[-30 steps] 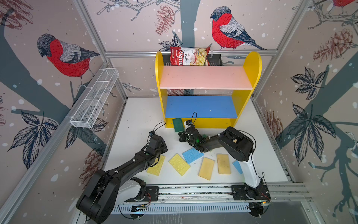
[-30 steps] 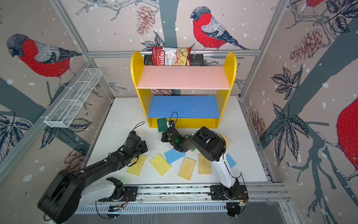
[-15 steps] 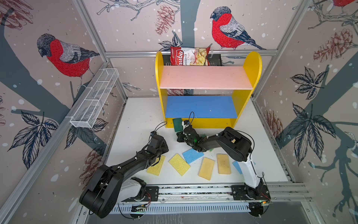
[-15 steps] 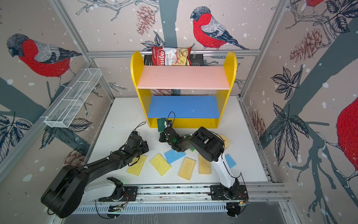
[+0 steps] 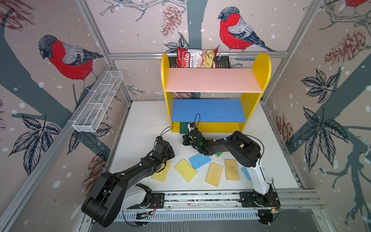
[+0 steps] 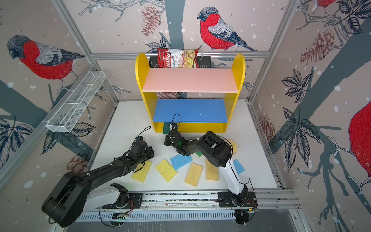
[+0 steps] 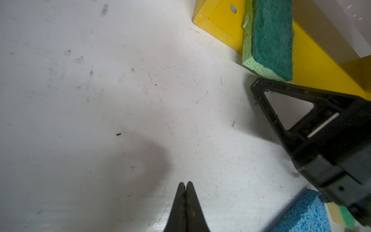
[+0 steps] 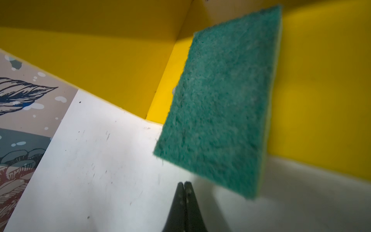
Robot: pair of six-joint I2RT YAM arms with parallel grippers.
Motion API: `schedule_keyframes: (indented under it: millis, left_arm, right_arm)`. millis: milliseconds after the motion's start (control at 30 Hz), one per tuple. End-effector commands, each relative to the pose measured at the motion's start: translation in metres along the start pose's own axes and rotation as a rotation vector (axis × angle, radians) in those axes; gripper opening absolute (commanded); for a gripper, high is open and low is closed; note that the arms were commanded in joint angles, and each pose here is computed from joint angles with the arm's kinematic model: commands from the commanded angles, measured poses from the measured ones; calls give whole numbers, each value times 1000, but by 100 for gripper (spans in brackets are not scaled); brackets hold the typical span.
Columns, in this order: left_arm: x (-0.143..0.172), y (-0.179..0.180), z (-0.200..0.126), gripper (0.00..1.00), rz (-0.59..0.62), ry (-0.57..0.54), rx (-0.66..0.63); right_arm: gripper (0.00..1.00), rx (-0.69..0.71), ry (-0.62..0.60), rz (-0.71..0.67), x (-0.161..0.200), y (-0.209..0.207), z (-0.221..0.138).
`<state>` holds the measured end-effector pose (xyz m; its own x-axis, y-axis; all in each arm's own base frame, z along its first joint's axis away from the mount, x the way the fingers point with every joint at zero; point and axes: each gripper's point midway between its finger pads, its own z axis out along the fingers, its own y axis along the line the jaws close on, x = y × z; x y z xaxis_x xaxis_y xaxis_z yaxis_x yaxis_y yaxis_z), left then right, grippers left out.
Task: Arrange cleaning sponges on a shelf
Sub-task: Move the cleaning sponge to the shelf.
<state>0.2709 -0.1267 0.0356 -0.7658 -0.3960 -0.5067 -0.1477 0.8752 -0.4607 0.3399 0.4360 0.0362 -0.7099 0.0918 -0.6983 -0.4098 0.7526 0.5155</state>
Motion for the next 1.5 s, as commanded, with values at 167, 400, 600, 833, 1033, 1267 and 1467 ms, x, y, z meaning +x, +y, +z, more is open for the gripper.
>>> schedule_keyframes:
  millis: [167, 400, 600, 833, 1033, 1267, 1467]
  left_arm:
    - [-21, -54, -10, 6, 73, -134, 315]
    - [-48, -60, -12, 8, 82, -278, 338]
    - [-46, -86, 12, 3, 37, -168, 439]
    - [-47, -89, 38, 0, -96, -140, 545]
    - [-38, -76, 61, 0, -196, -124, 536]
    - [-34, -67, 79, 0, -235, -124, 519]
    - [-35, -62, 95, 0, -236, -123, 473]
  right_arm:
    - [3, -1, -28, -8, -4, -2, -53]
    - [3, 0, -59, -8, -14, -7, -88]
    - [3, 20, -88, 5, -23, -16, -110]
    - [3, 54, -88, 25, -20, -37, -122]
    - [3, 71, -95, 30, -23, -47, -127]
    - [3, 85, -103, 25, -27, -53, -130]
    - [3, 89, -104, 32, -26, -56, -130]
